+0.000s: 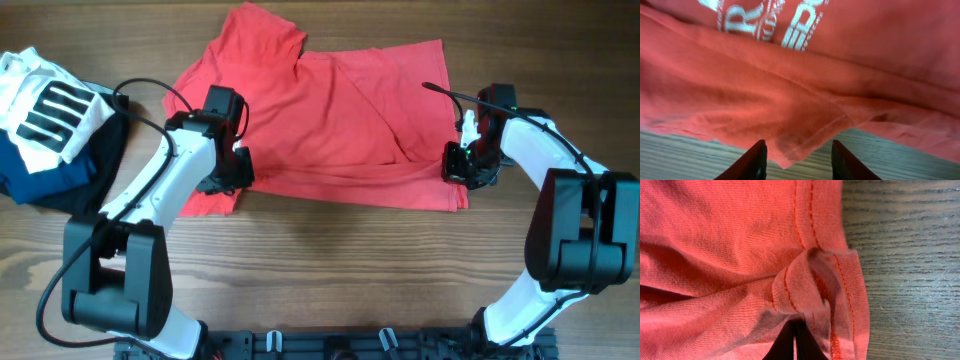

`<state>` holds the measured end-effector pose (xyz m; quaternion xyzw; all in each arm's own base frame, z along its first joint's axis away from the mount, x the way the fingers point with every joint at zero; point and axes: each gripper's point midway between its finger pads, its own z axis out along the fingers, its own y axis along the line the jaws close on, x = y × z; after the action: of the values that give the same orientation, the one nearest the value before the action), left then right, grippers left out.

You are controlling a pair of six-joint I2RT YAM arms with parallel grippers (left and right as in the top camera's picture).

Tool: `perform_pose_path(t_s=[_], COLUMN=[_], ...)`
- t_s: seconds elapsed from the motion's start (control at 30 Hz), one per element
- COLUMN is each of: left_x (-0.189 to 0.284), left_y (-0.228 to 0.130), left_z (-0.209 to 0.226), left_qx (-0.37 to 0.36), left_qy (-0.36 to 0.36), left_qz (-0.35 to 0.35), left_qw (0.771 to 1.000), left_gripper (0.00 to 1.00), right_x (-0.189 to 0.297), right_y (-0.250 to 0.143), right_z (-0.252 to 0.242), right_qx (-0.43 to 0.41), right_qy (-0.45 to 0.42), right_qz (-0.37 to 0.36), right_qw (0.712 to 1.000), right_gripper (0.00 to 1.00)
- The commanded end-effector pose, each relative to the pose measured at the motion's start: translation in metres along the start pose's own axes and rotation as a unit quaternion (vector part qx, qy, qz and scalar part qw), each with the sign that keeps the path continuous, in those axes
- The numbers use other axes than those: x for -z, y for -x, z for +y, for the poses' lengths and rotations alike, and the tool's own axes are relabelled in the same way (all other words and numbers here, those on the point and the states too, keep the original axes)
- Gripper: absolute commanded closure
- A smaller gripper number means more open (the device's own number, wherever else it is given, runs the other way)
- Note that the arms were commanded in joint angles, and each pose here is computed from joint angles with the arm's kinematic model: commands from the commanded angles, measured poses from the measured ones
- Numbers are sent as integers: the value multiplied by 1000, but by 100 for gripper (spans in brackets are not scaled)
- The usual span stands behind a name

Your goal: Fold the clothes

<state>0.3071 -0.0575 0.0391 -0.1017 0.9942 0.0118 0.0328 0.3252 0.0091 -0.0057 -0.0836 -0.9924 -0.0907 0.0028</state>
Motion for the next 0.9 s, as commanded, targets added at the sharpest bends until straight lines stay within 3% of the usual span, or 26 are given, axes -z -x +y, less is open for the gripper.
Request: perform_pose_path(t_s=[0.0,0.13,0.2,0.27,0.87], left_x=[-17,-25,-27,-27,-24], left_y=[-15,-16,-13,-7,7], left_z=[-1,-7,-9,-9,-3], left_qx=[-4,-13,-15,-15,-12], left_qy=[-2,-7,-7,-5,15], left_qz=[26,14,4,-9,-41], left_qw=[1000,1000,1000,1000,999], left_gripper=[59,64,89,96,96], right_x=[-26,-26,-26,-26,22], right_y=[-26,-26,-26,-26,-3], right_z=[-27,-27,-27,-27,-16], right_qx=[-13,-13,-13,-13,-20], right_qy=[-60,-59,-60,-59,-54], right_qz=[56,56,56,56,2], right_qw=[997,997,997,997,998], right_gripper=[96,96,96,96,92])
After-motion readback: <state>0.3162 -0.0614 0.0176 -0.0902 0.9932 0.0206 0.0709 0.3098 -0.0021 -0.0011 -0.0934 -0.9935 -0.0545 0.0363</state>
